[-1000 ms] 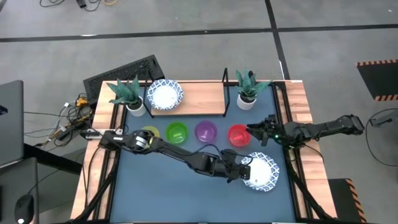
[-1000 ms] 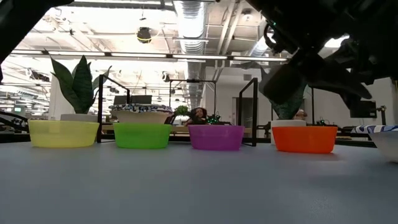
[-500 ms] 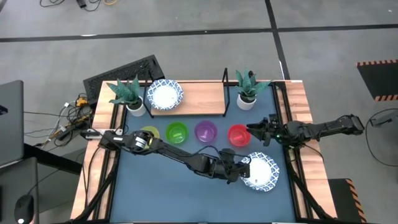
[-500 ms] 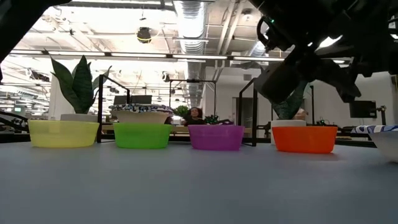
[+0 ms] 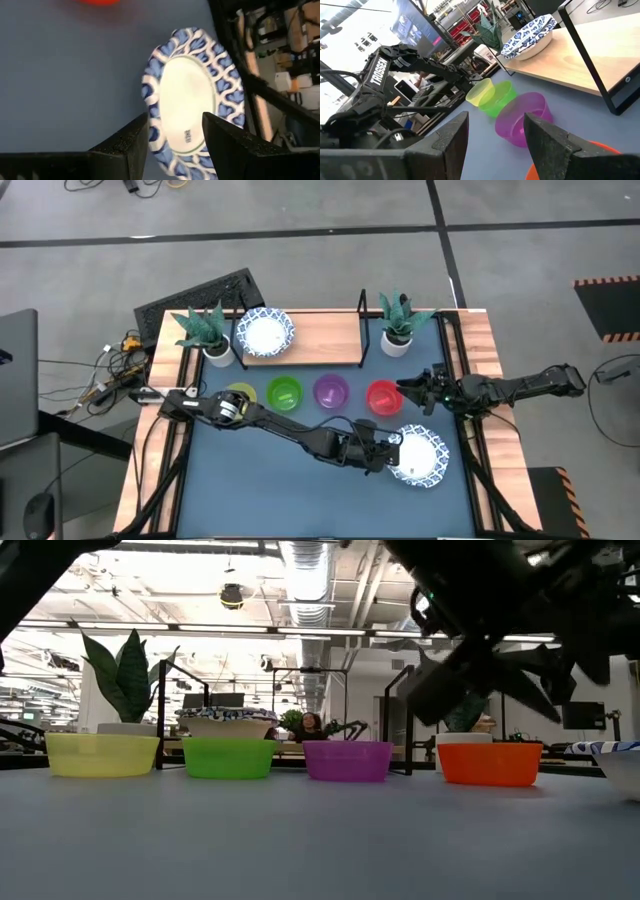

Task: Place and stack bowls onto a shelf
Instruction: Stack the white bowl on the top of the other white bowl

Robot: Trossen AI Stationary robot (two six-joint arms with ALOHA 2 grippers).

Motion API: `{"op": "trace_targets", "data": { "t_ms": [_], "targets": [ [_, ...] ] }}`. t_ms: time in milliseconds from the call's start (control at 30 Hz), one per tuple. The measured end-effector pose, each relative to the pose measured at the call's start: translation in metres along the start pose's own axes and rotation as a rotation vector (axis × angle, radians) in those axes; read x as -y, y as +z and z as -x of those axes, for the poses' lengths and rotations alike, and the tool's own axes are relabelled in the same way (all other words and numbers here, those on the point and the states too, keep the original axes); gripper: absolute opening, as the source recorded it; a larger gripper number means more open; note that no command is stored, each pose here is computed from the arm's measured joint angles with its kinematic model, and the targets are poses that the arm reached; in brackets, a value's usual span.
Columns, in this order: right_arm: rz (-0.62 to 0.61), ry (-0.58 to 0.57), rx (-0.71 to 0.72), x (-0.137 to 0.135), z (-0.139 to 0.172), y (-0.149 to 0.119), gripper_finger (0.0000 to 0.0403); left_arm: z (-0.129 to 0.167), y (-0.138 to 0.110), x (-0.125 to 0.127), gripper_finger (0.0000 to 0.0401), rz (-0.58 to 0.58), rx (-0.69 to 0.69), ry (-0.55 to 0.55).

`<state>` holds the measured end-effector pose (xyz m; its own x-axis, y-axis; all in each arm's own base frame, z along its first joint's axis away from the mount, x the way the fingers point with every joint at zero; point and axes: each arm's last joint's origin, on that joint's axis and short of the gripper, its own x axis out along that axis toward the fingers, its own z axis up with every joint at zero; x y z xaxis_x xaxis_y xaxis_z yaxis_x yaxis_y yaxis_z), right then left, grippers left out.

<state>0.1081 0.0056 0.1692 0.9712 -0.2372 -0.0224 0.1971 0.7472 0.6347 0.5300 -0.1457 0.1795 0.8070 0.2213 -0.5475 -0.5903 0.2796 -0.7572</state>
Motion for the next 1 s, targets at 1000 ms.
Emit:
{"op": "trace_targets", "data": {
  "t_ms": [1000],
  "targets": [
    [0.038, -0.021, -0.021, 0.002, 0.0, -0.002, 0.0215, -0.033, -0.004, -0.021, 0.0048, 0.0, -0.089, -0.025]
  ]
}}
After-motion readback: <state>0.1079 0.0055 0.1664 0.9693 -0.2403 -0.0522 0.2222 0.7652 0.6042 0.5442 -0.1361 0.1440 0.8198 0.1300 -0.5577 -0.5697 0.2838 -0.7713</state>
